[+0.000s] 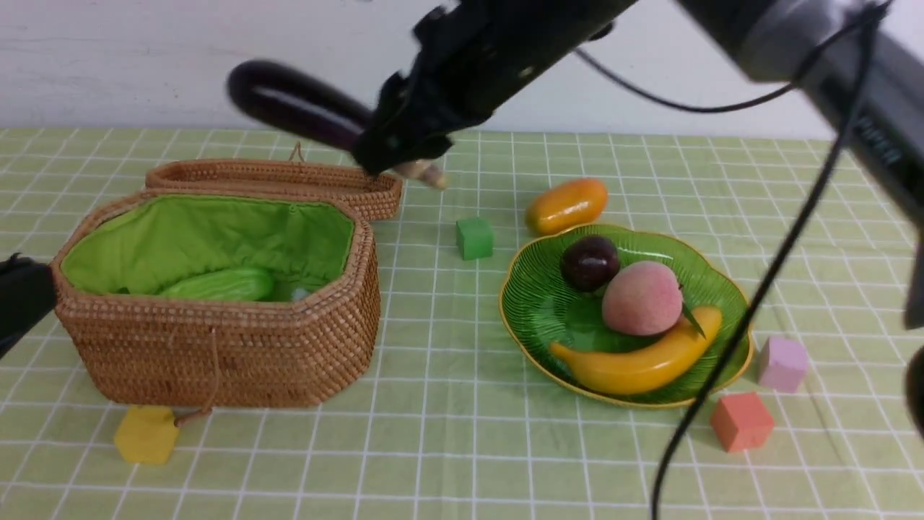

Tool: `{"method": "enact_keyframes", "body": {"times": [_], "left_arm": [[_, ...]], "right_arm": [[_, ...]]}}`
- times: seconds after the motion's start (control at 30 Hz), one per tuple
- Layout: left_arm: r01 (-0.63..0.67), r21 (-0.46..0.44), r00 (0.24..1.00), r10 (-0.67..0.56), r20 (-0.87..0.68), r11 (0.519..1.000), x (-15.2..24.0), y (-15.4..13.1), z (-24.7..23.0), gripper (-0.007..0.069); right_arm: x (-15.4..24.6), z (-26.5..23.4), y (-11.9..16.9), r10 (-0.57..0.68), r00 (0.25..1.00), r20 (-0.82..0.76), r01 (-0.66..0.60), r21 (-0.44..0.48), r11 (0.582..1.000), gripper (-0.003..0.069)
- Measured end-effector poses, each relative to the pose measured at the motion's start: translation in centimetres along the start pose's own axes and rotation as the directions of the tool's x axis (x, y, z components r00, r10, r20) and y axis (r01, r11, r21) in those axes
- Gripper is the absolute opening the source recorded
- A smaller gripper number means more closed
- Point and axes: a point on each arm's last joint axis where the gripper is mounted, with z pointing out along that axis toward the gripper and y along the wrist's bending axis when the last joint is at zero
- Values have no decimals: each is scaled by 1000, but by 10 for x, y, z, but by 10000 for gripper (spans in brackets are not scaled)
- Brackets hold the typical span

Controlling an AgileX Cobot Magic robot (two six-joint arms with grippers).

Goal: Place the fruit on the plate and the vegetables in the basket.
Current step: Grab an eggplant with your right arm and place it in the basket on the left, then use the right arm to grab a mango and put it into the right plate

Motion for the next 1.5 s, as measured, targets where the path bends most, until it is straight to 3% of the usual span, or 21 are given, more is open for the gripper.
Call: {"method": "enact_keyframes", "body": {"times": [0.33, 0.57, 0.73, 0.83, 0.93, 1.0, 1.17, 1.2, 1.27, 1.33, 1.4, 1.5], "left_arm": [[71, -121, 995, -78, -58, 990, 11, 6, -25, 0], [77, -132, 993, -88, -79, 988, 14, 6, -30, 2], [76, -132, 993, -88, -83, 988, 14, 6, -30, 2], [76, -132, 993, -88, -83, 988, 14, 6, -30, 2], [77, -131, 993, -89, -83, 988, 14, 6, -30, 2], [79, -131, 993, -90, -83, 988, 14, 6, -30, 2], [103, -117, 990, -113, -79, 988, 14, 4, -30, 2], [105, -116, 990, -115, -79, 988, 14, 4, -30, 2], [124, -105, 988, -132, -77, 987, 14, 3, -29, 2], [130, -94, 987, -137, -78, 987, 14, 2, -29, 2], [134, -87, 987, -141, -79, 987, 14, 2, -29, 2], [130, -65, 987, -135, -82, 989, 14, 0, -29, 3]], "right_arm": [[8, 104, 21, -135, 984, 113, 129, 61, 990, 329], [15, 121, 13, -187, 975, 121, 171, 129, 977, 343], [13, 114, 14, -190, 977, 95, 177, 135, 975, 613], [9, 100, 19, -188, 981, 58, 179, 126, 976, 672], [5, 82, 23, -166, 986, 3, 165, 121, 979, 665], [-1, 60, 28, -128, 991, -34, 131, 131, 983, 627], [-16, -8, 40, -28, 994, -102, 52, 241, 969, 418], [-15, -8, 40, -26, 994, -108, 51, 238, 970, 407], [-16, -35, 41, 19, 989, -150, 32, 327, 944, 269], [-16, -52, 34, 63, 985, -158, 9, 420, 908, 160], [-14, -59, 27, 108, 984, -144, -26, 477, 878, 98], [-2, -79, -13, 310, 950, -41, -221, 615, 757, 22]]}}
